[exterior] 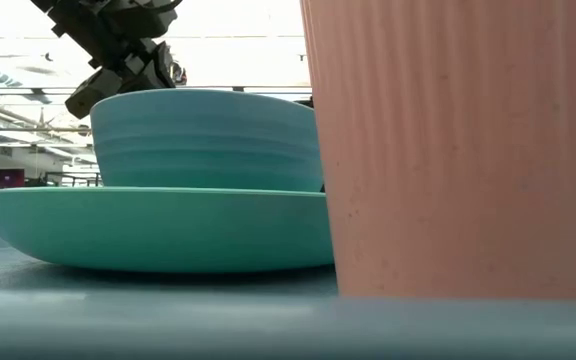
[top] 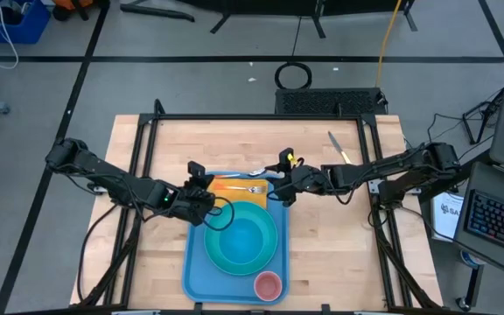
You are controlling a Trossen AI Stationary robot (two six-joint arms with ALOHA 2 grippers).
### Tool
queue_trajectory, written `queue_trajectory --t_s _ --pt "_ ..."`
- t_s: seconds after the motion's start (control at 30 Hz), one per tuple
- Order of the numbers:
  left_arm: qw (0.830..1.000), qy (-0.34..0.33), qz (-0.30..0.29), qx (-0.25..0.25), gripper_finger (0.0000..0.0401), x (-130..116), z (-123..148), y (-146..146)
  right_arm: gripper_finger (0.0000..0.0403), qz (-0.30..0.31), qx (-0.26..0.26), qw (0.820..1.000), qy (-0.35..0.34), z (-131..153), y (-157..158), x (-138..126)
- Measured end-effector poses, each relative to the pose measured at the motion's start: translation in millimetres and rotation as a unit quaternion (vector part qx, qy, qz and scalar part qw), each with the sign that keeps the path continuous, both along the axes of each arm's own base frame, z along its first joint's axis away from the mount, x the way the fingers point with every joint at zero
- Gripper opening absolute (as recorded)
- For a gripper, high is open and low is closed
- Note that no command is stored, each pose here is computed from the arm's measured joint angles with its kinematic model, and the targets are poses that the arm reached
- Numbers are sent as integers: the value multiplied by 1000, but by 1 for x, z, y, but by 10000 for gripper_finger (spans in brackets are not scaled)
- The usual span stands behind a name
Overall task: Set up tray
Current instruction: Put the orange spoon on top of the orange napkin to the bottom of the orange fork
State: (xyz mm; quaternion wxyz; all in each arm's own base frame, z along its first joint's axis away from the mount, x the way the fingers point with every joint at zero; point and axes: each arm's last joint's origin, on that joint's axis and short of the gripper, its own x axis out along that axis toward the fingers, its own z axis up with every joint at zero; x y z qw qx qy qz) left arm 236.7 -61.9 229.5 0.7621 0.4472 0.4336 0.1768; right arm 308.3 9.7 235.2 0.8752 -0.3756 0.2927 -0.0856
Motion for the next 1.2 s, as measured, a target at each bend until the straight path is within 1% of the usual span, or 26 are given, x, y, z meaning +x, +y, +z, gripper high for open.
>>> queue_trajectory --t_s 0.23,0.43,0.63,0.93,1.0,1.2 --pt "1000 -1 -9 5 5 2 1 -1 164 0 0 1000 1 -2 0 1" --pt "1000 -4 -11 5 5 3 2 -1 148 2 0 1000 2 -2 0 1" --pt "1000 -6 -11 4 5 3 2 -1 109 10 8 1000 2 -2 1 1" --pt "1000 -5 -12 3 5 3 2 -1 16 15 3 1000 16 -4 1 0" --pt "1000 -4 -13 3 5 3 2 -1 9 21 2 1000 21 -5 1 0" --pt "1000 -7 -10 1 6 3 2 -1 9 22 -3 999 23 -5 2 0"
